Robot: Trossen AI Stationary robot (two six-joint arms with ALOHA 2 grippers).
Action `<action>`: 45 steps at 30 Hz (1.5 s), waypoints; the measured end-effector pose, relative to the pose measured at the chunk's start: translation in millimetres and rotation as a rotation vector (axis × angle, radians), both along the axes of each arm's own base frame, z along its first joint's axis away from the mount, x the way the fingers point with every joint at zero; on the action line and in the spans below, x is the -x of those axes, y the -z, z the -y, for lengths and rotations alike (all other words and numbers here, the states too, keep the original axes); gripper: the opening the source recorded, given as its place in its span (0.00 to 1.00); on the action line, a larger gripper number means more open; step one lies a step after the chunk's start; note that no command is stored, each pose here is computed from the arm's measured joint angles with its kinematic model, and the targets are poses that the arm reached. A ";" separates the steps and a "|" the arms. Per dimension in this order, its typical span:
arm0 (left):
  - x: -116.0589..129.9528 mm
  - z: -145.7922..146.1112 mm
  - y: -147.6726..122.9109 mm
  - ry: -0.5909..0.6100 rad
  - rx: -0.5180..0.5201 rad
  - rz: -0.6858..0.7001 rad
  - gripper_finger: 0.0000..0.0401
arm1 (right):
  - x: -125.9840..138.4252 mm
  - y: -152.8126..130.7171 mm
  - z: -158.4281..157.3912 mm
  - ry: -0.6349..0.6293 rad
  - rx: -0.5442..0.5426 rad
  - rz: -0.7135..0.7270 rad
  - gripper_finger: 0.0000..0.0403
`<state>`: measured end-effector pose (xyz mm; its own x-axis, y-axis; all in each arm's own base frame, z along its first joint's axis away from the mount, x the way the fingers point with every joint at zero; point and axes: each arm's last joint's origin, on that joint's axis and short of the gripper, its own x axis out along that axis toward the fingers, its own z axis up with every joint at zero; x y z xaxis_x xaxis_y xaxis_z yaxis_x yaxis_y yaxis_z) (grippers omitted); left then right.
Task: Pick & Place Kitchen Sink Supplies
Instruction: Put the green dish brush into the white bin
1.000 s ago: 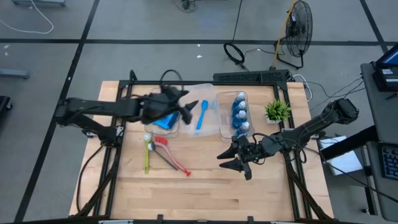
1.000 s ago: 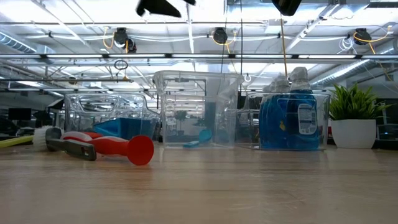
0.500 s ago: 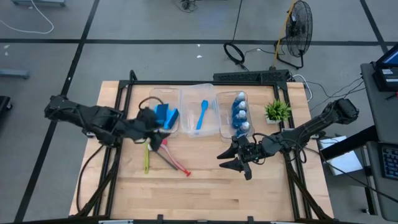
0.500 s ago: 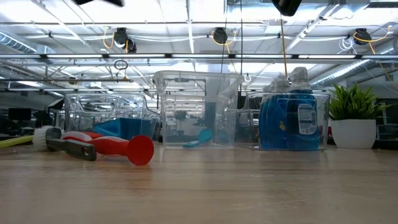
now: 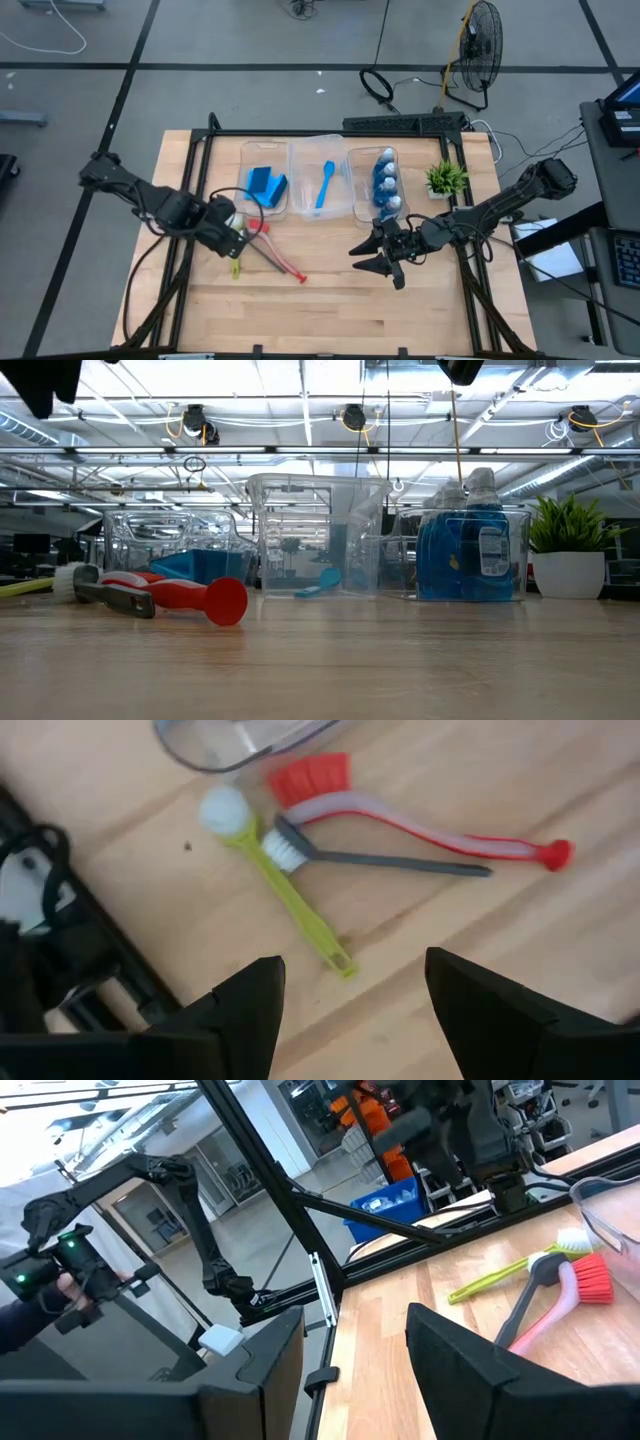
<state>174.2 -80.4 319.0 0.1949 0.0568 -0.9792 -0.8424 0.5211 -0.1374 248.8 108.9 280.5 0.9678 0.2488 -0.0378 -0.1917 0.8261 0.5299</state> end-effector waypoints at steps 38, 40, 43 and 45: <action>8.3 0.1 148.8 -0.172 0.022 -0.149 0.61 | 0.0 -0.1 0.0 0.001 0.001 0.001 0.41; 8.2 -1.3 149.2 -0.177 -0.002 -0.141 0.61 | 0.0 -0.1 0.0 0.001 -0.007 -0.001 0.41; 7.7 -2.1 149.5 -0.179 -0.029 -0.122 0.61 | 0.0 -0.1 0.0 0.001 -0.016 -0.003 0.41; 7.7 -2.2 154.2 -0.179 -0.020 -0.105 0.61 | 0.0 -0.1 0.0 0.001 -0.016 -0.004 0.41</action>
<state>166.5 -78.2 164.8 0.0773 0.1012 -0.9919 -0.9310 0.3633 -0.0355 248.8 108.9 280.6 0.9680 0.2481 -0.0372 -0.1886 0.8177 0.5439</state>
